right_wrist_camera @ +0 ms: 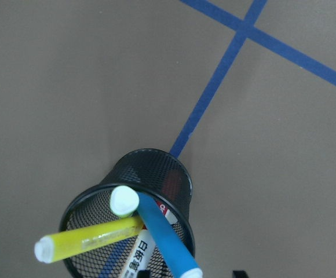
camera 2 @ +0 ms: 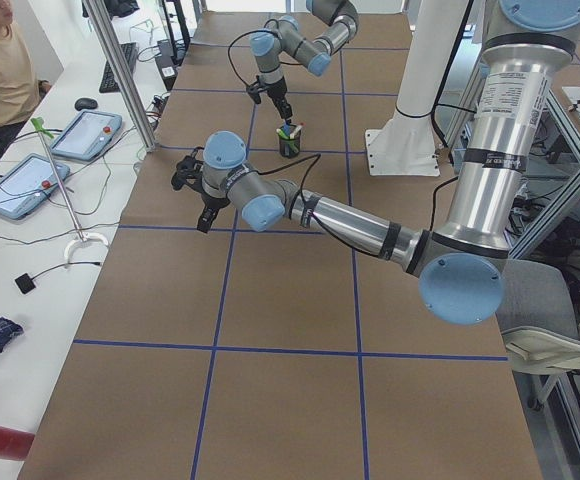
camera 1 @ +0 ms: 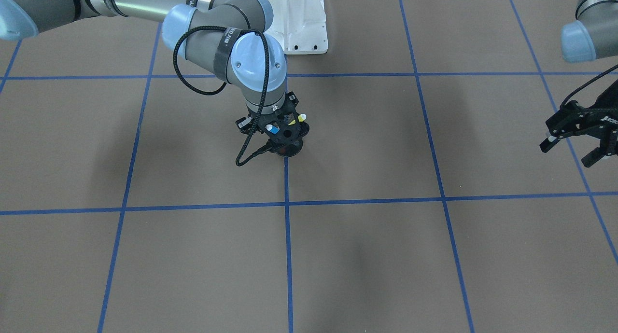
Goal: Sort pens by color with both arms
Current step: 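Lower the right gripper and grasp the blue highlighter in the cup, then lift the blue highlighter out of the cup with the right gripper, then lower the blue highlighter onto the table beyond the cup and release, then move the left gripper over the cup while the right arm withdraws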
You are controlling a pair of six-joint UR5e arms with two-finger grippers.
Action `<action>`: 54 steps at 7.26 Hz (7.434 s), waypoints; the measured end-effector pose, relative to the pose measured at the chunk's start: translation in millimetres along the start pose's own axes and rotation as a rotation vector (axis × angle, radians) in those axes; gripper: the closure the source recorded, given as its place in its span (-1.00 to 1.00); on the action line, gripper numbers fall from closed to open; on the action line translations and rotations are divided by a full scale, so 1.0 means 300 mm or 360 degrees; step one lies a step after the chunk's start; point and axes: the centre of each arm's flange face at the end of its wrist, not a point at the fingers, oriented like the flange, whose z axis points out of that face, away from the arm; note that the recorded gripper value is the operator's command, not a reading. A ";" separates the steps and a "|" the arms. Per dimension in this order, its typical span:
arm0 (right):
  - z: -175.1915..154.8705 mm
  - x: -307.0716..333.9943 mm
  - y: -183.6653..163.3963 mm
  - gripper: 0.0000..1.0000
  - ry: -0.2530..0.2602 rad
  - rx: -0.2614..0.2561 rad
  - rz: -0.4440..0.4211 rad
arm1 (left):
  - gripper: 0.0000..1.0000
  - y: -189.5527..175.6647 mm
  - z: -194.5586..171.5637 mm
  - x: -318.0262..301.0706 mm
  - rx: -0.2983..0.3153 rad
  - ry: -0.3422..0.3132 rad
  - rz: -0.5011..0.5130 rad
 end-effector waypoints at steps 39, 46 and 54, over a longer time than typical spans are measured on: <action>0.450 0.585 0.130 -0.95 0.0583 0.1745 0.0666 | -1.00 0.011 0.055 0.020 -0.0045 0.0013 0.0006; 0.254 0.671 0.075 -0.97 0.0360 0.1430 0.0562 | -1.00 -0.070 0.051 0.128 -0.0015 0.0051 -0.0095; -0.469 1.103 0.132 -0.98 0.0203 0.0668 0.0275 | -1.00 -0.339 0.189 0.940 -0.0510 -0.0015 -0.0345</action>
